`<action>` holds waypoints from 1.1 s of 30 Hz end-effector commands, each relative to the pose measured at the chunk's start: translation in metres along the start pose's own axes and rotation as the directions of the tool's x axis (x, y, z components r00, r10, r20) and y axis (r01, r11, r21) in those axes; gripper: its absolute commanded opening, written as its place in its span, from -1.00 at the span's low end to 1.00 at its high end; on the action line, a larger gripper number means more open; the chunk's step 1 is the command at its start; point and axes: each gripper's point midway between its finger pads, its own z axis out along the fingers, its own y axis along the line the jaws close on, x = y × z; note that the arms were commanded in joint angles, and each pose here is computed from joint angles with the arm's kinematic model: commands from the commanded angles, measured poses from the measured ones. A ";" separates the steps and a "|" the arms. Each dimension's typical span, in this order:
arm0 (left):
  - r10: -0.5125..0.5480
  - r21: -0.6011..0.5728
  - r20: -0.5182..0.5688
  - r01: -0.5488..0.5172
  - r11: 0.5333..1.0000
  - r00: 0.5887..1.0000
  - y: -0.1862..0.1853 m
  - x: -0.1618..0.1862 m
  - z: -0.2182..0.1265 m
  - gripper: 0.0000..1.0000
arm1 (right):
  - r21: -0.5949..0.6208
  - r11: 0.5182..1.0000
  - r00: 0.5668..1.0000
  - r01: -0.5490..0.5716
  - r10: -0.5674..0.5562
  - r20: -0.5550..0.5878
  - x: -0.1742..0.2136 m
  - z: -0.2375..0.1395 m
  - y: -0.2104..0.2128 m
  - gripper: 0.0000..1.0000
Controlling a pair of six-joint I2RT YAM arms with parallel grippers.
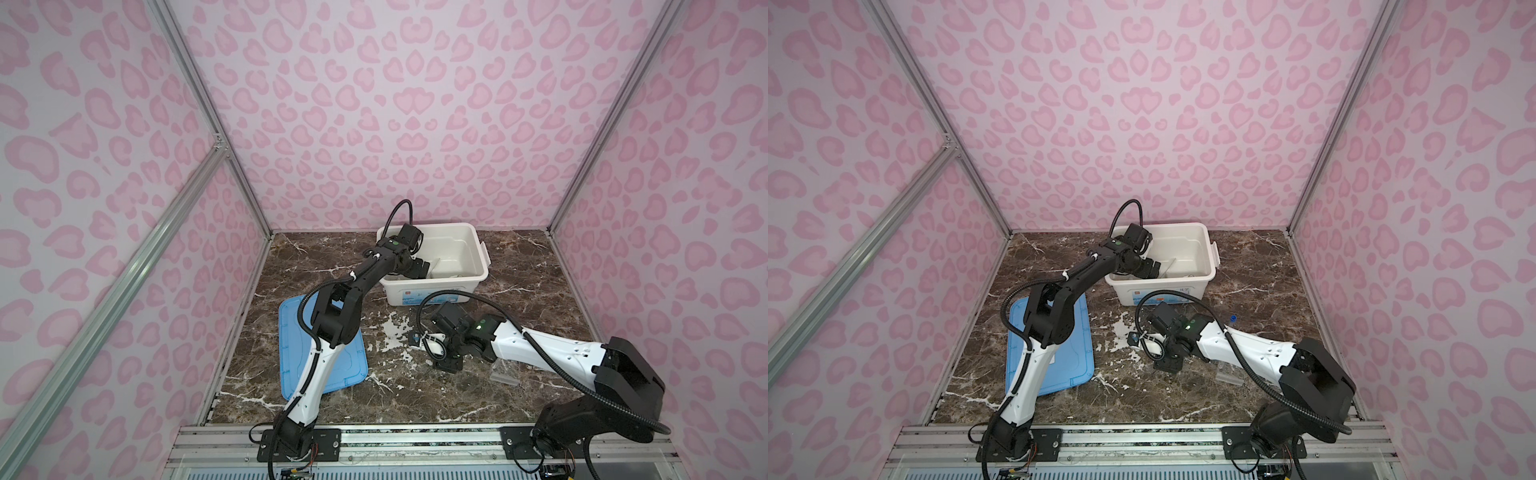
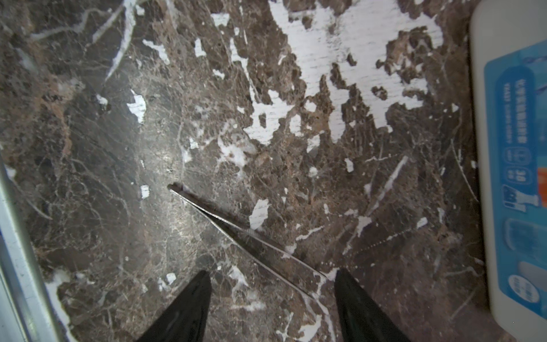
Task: Organize the chemistry lab equipment
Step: 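Lower the right gripper over the metal tweezers beside the bin, then close the right gripper on the metal tweezers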
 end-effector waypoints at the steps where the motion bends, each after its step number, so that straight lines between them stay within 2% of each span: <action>1: 0.001 0.053 0.258 -0.015 0.998 0.966 -0.015 -0.064 -0.146 0.96 | 0.002 0.999 0.998 0.047 -0.047 -0.046 0.004 0.007 0.001 0.33; 20: -0.009 0.083 0.241 -0.011 0.997 0.970 -0.019 -0.057 -0.138 0.96 | -0.035 0.993 0.983 0.113 -0.117 -0.140 0.013 0.032 0.012 0.23; 27: -0.016 0.107 0.274 -0.014 0.994 0.962 -0.023 -0.064 -0.152 0.96 | -0.049 0.989 0.972 0.143 -0.149 -0.180 0.016 0.043 0.016 0.15; 33: -0.020 0.133 0.318 -0.024 0.991 0.948 -0.029 -0.072 -0.174 0.96 | -0.044 0.988 0.968 0.151 -0.157 -0.195 0.018 0.047 0.015 0.01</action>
